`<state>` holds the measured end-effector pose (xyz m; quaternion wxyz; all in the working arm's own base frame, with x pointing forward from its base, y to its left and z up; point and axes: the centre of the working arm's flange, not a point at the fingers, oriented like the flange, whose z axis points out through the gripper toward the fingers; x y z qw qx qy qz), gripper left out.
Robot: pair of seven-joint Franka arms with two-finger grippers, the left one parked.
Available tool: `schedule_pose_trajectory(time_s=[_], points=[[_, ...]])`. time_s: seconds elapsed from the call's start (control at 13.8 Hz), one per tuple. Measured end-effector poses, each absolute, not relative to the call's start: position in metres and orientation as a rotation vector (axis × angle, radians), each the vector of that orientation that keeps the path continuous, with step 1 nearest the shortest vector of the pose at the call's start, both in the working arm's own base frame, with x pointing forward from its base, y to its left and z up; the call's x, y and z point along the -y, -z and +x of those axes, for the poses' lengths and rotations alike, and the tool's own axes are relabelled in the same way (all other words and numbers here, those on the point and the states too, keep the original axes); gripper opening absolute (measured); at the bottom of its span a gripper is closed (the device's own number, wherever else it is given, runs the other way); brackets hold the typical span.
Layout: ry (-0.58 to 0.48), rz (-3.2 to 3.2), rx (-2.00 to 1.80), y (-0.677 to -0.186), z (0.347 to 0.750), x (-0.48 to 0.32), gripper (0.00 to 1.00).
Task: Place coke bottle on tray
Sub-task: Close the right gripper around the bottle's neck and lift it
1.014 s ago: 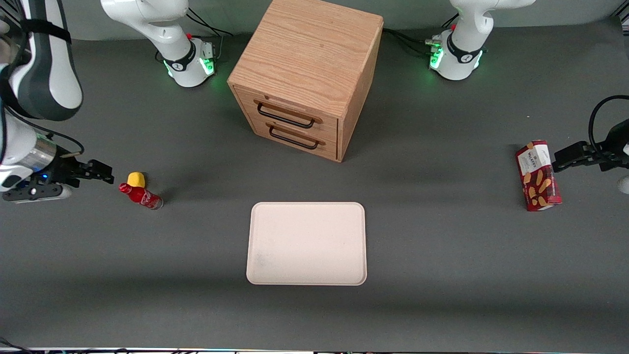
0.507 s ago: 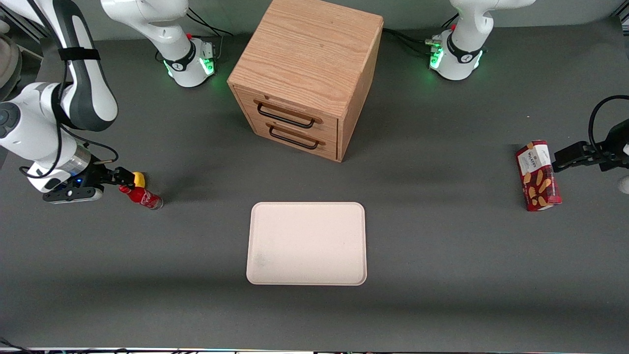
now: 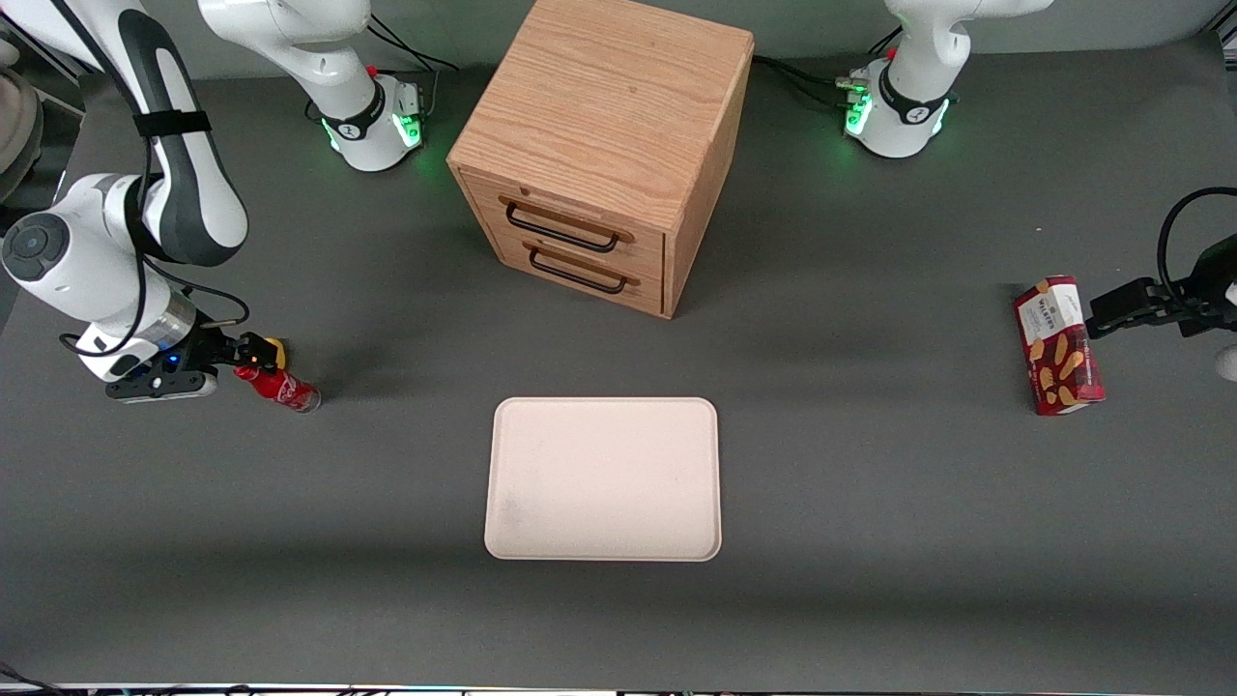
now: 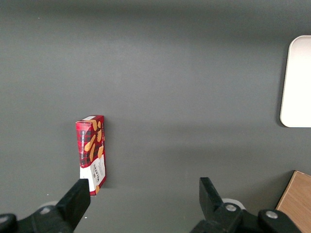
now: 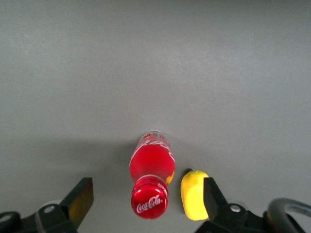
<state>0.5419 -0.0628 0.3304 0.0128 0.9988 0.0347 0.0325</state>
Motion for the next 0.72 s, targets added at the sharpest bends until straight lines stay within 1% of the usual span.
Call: schedule_pose_trajectory(time_s=[0.29, 0.51, 0.58, 0.72], points=[[-0.099, 3.109, -0.107, -0.3173, 0.5444, 0.0638, 1.00], [-0.100, 3.109, -0.107, -0.3173, 0.5447, 0.0639, 0.99], [-0.101, 3.109, -0.107, -0.3178, 0.5450, 0.0639, 0.95], [-0.099, 3.109, -0.107, -0.3180, 0.5450, 0.0639, 0.68]])
